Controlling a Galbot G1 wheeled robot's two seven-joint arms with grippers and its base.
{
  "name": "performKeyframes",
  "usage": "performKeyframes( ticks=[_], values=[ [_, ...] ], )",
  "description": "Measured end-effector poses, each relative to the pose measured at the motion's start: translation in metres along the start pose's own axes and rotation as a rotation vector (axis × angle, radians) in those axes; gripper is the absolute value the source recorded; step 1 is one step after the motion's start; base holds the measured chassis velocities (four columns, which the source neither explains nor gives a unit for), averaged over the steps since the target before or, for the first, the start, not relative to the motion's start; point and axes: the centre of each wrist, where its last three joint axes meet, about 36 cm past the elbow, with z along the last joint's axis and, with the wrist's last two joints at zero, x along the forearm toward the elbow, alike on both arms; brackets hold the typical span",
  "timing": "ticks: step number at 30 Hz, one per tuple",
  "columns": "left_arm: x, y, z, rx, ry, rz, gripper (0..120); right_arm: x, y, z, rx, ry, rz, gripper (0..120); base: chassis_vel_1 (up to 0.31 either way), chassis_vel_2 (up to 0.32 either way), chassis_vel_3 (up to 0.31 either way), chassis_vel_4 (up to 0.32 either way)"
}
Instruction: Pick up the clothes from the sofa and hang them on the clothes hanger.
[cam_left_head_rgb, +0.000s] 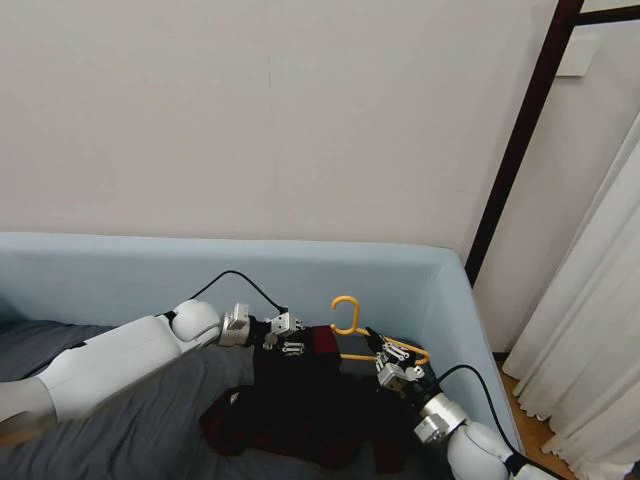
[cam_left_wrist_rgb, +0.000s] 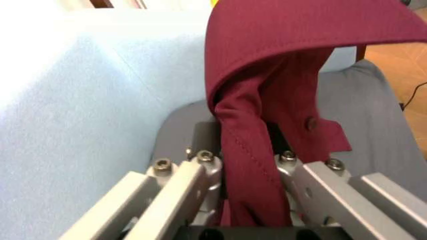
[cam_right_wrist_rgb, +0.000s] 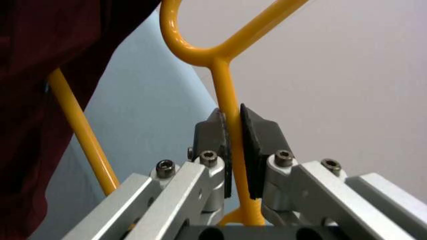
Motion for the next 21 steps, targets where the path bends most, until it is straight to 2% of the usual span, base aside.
performKeyframes(
  ticks=[11, 14, 15, 18, 19, 21],
  values=[
    [0.006, -0.007, 0.011, -0.002, -0.016, -0.004, 5, 0.001, 0.006, -0.006, -0.033, 0.000, -0.020, 4, 0.000, 0.000, 0.000, 0.000],
    [0.021, -0.009, 0.020, 0.012, -0.027, -0.066, 4, 0.006, 0.009, -0.014, -0.093, 0.007, -0.023, 16, 0.000, 0.000, 0.000, 0.000],
    [0.021, -0.009, 0.020, 0.012, -0.027, -0.066, 4, 0.006, 0.009, -0.014, -0.093, 0.007, -0.023, 16, 0.000, 0.000, 0.000, 0.000],
    [0.043, -0.014, 0.031, 0.035, -0.037, -0.148, 4, 0.015, 0.012, -0.021, -0.136, 0.027, -0.027, 30, 0.000, 0.000, 0.000, 0.000],
    [0.043, -0.014, 0.031, 0.035, -0.037, -0.148, 4, 0.015, 0.012, -0.021, -0.136, 0.027, -0.027, 30, 0.000, 0.000, 0.000, 0.000],
    [0.057, -0.020, 0.041, 0.058, -0.048, -0.211, 4, 0.023, 0.014, -0.026, -0.168, 0.041, -0.030, 41, 0.000, 0.000, 0.000, 0.000]
  ],
)
